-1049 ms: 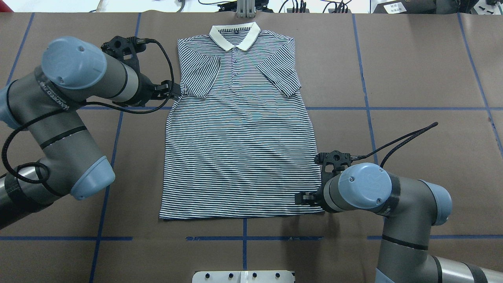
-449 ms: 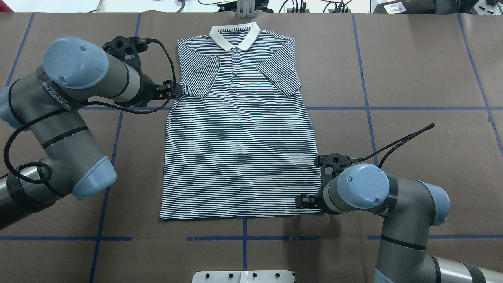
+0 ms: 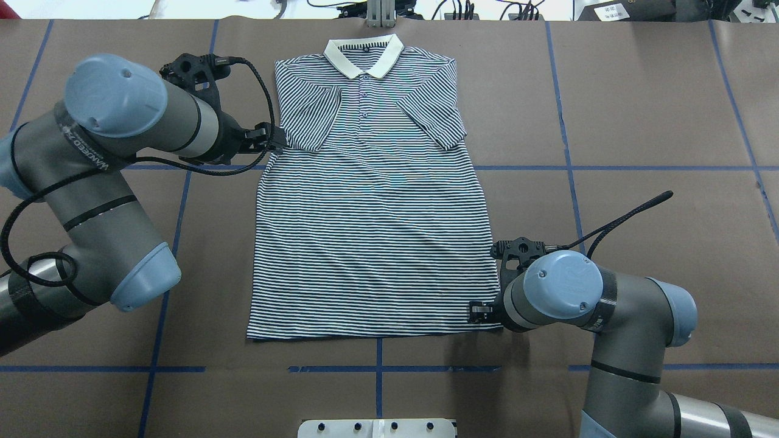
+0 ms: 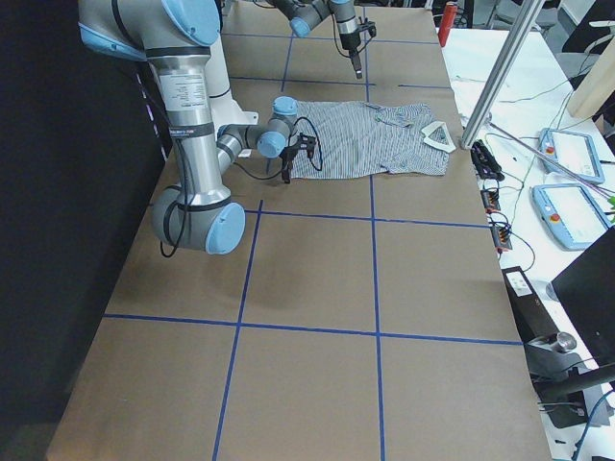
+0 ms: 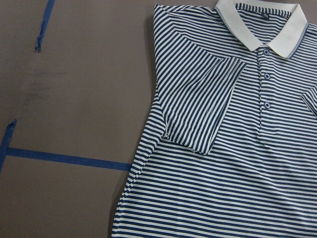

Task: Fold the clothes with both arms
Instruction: 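Move the right gripper to the hem corner nearest it while left holds shoulder, then move the left gripper down to the hem corner nearest it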

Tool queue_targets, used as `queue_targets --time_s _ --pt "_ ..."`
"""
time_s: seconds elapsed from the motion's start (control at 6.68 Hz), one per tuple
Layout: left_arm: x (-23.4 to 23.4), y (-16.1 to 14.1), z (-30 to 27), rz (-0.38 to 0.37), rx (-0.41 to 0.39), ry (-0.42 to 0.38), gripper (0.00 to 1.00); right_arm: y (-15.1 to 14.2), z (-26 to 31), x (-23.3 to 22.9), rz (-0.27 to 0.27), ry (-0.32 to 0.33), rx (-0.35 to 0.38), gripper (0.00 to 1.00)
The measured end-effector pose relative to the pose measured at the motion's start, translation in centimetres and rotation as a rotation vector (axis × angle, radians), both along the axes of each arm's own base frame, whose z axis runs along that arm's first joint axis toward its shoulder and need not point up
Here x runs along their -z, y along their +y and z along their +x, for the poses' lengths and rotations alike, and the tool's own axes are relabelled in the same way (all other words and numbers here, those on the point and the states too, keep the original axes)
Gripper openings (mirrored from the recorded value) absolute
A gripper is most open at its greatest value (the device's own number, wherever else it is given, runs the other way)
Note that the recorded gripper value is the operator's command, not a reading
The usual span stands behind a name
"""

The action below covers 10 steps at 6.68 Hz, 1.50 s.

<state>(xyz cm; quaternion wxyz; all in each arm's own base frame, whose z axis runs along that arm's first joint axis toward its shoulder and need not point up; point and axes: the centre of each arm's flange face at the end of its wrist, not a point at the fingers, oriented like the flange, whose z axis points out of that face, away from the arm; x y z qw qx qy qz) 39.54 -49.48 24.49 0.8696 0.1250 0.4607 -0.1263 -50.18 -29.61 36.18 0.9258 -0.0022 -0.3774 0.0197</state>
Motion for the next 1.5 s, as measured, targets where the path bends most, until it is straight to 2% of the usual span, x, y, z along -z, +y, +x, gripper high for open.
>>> queue_targets --time_s 0.15,0.6,0.9,1.05,1.2,1.35,1.5 --pt "0.0 0.0 0.0 -0.001 0.0 0.001 1.0 -0.3 0.1 0.0 -0.001 0.0 -0.003 0.0" --pt "0.1 0.1 0.1 -0.007 0.005 0.005 1.0 -0.6 0.6 0.0 -0.011 0.004 -0.005 0.0" --pt "-0.1 0.1 0.1 -0.01 0.005 0.004 1.0 -0.8 1.3 1.2 -0.004 -0.018 -0.013 0.0" --pt "-0.8 0.4 0.1 -0.035 0.003 0.005 1.0 -0.8 1.7 1.9 0.003 -0.033 -0.019 0.0" --pt "-2.3 2.1 0.3 -0.113 0.007 0.024 1.0 -0.8 2.1 2.8 0.01 -0.049 -0.022 0.0" --pt "-3.7 6.1 1.3 -0.213 0.015 0.05 1.0 -0.7 2.4 3.7 0.018 -0.068 -0.024 0.0" --pt "-4.6 11.5 3.6 -0.298 0.023 0.056 1.0 -0.7 2.7 4.3 0.024 -0.082 -0.026 0.0"
